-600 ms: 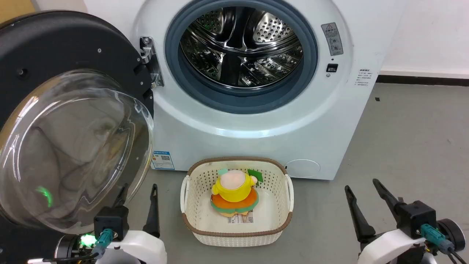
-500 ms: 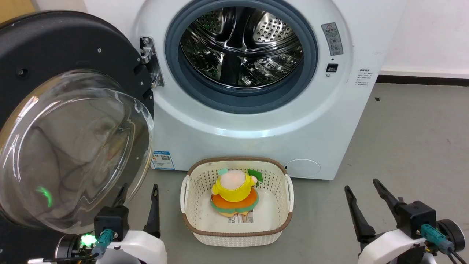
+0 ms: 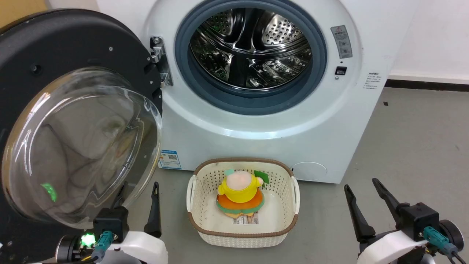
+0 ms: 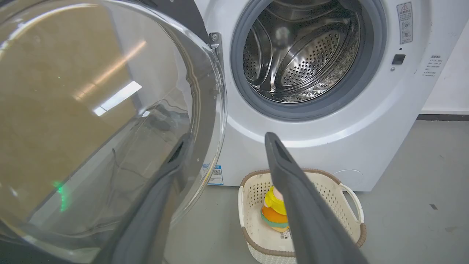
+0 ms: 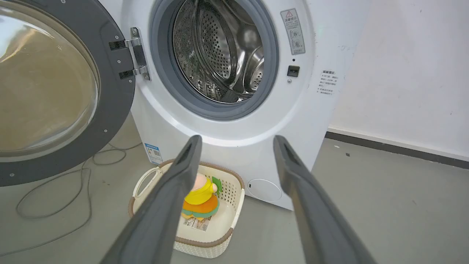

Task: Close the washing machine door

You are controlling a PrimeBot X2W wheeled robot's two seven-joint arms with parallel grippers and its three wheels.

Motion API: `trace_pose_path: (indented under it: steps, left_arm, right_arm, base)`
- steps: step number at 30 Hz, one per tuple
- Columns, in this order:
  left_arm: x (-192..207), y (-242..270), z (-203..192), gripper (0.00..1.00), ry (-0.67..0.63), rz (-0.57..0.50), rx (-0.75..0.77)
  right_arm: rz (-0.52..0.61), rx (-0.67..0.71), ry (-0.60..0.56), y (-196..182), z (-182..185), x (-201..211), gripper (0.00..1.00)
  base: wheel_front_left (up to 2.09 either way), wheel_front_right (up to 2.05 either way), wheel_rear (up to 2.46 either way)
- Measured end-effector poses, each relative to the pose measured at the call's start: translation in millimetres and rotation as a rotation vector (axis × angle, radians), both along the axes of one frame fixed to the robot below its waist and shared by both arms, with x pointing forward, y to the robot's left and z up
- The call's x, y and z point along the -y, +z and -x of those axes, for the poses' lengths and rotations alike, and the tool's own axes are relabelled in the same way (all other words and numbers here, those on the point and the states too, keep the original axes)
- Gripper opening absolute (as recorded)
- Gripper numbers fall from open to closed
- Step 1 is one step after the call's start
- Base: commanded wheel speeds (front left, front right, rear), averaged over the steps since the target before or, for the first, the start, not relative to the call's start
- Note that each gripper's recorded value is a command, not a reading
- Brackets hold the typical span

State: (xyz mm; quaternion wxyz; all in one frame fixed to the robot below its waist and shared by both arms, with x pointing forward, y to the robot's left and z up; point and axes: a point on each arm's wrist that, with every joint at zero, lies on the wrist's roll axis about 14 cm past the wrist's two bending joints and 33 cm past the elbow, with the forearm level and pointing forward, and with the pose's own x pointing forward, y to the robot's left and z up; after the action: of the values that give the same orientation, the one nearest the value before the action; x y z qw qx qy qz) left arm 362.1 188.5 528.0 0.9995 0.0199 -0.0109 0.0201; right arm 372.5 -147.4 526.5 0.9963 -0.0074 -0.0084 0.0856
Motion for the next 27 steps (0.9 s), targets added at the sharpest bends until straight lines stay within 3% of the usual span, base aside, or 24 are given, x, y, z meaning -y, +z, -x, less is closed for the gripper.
trace_pose_path:
  steps: [27]
  left_arm:
    - [-56,15,39,1.0,0.196,0.009,0.081]
  right_arm:
    - [-0.054,0.029,0.206,3,-13,-67,1.0]
  base:
    - [0.0,0.0,0.0]
